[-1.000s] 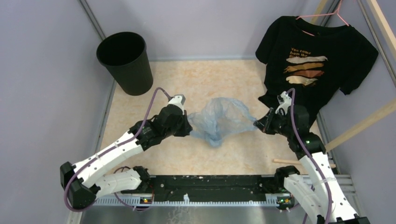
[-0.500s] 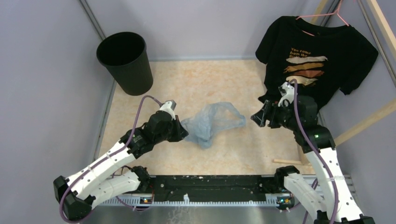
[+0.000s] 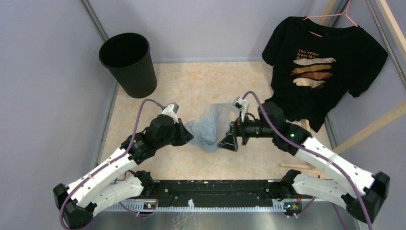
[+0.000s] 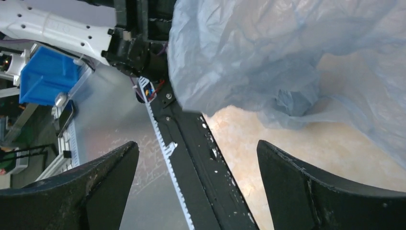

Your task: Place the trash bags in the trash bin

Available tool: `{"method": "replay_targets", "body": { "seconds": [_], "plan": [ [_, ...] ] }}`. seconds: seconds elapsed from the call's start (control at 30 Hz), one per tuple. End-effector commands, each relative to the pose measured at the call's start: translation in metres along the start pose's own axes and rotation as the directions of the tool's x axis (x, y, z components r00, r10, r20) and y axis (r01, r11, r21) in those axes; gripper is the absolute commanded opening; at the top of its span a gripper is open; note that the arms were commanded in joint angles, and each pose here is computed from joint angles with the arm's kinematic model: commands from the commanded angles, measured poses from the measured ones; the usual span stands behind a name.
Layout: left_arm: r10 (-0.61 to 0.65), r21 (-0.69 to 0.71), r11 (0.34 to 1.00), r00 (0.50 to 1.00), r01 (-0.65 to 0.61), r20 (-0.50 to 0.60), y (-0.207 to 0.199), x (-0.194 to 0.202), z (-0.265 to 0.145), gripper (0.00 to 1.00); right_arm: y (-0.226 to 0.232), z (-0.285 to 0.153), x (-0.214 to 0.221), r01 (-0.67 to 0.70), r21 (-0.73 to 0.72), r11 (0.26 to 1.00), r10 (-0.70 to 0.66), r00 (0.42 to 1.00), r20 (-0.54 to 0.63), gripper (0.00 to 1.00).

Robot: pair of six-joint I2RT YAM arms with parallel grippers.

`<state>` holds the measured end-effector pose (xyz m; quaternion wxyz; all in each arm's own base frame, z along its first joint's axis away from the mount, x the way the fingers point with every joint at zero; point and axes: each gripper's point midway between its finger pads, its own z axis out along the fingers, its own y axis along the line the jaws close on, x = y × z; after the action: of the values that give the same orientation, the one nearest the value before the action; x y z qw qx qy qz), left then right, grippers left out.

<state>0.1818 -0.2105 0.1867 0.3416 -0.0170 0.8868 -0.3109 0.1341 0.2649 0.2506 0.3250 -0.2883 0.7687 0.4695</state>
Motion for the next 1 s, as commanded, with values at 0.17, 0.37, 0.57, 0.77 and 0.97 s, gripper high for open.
{"method": "replay_targets", "body": {
  "seconds": [0.17,0.37,0.57,0.77,0.97],
  "plan": [
    [-0.003,0.063,0.998,1.0,0.003,0.007,-0.014,-0.005,-0.003,0.0,-0.043,0.099,-0.043,-0.047,0.112,0.993,0.039,0.997,0.073,0.71],
    [0.002,0.092,0.996,1.0,-0.004,0.027,-0.017,-0.007,-0.011,0.0,-0.078,0.175,-0.031,-0.234,0.134,0.963,0.217,0.968,0.129,0.19],
    [-0.009,0.142,0.99,0.999,0.003,0.043,-0.022,-0.006,-0.015,0.0,-0.123,0.239,-0.014,-0.356,0.277,0.892,0.326,0.933,0.151,0.17],
    [-0.043,0.096,0.995,0.996,0.035,0.075,-0.007,-0.005,-0.019,0.0,-0.162,0.225,0.0,-0.34,0.465,0.817,0.291,0.94,0.176,0.17],
    [-0.089,0.124,0.989,0.992,0.077,0.094,-0.003,-0.001,-0.028,0.0,-0.187,0.153,0.001,-0.204,0.7,0.685,0.141,0.979,0.147,0.18]
  ]
}}
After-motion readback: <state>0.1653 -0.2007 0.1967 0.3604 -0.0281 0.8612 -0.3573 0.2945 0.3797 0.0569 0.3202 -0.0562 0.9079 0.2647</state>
